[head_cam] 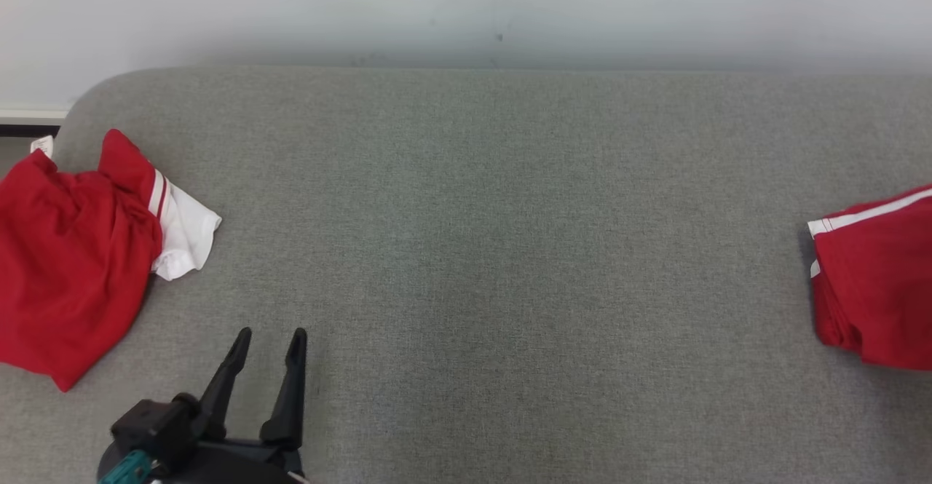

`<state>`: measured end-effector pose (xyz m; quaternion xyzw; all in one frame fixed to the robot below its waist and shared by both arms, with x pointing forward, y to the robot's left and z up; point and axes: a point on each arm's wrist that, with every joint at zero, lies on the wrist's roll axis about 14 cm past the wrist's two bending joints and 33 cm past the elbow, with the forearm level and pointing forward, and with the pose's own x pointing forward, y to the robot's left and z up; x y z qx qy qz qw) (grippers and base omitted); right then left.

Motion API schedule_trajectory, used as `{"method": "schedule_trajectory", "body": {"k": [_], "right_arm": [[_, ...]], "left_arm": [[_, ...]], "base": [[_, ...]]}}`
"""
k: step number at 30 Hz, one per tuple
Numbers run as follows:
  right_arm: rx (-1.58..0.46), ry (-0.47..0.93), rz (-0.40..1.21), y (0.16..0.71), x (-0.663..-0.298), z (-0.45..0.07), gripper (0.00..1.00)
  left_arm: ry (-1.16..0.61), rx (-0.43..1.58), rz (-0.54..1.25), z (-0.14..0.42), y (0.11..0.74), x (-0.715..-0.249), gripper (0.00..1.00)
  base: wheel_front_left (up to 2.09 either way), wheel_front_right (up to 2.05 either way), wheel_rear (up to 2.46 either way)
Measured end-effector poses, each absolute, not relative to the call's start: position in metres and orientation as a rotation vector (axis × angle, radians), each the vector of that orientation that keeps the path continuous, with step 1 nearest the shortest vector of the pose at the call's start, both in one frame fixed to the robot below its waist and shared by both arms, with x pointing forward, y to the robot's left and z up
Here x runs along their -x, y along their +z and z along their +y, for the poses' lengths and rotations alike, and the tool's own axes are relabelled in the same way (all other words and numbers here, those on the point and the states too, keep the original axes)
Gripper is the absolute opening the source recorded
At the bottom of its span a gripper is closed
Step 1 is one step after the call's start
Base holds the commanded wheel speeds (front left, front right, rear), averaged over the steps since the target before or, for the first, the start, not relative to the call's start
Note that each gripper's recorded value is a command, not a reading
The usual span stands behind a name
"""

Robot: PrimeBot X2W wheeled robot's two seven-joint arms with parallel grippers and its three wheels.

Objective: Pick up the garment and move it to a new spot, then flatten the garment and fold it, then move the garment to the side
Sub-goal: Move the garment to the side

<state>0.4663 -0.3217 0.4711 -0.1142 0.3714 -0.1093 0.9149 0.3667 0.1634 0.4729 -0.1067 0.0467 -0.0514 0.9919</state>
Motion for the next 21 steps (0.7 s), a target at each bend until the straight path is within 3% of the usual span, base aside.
{"method": "schedule_trajectory", "body": {"k": [4, 5, 6, 13, 21], "right_arm": [[0.257, -0.233, 0.761, 0.473, -0.467, -0.327, 0.0], [0.259, -0.228, 0.757, 0.474, -0.467, -0.325, 0.33], [0.261, -0.224, 0.756, 0.473, -0.467, -0.324, 1.0], [0.279, -0.191, 0.773, 0.467, -0.459, -0.315, 1.0], [0.33, -0.129, 0.643, 0.497, -0.464, -0.299, 1.0]], "left_arm": [[-0.135, 0.222, 0.079, 0.151, 0.478, -0.376, 1.0], [-0.136, 0.222, 0.076, 0.151, 0.479, -0.377, 1.0], [-0.135, 0.222, 0.078, 0.151, 0.478, -0.377, 1.0], [-0.131, 0.215, 0.093, 0.152, 0.475, -0.375, 1.0], [-0.143, 0.21, 0.081, 0.151, 0.479, -0.372, 1.0]], "base": [[0.0, 0.0, 0.0], [0.0, 0.0, 0.0], [0.0, 0.0, 0.0], [0.0, 0.0, 0.0], [0.0, 0.0, 0.0]]}}
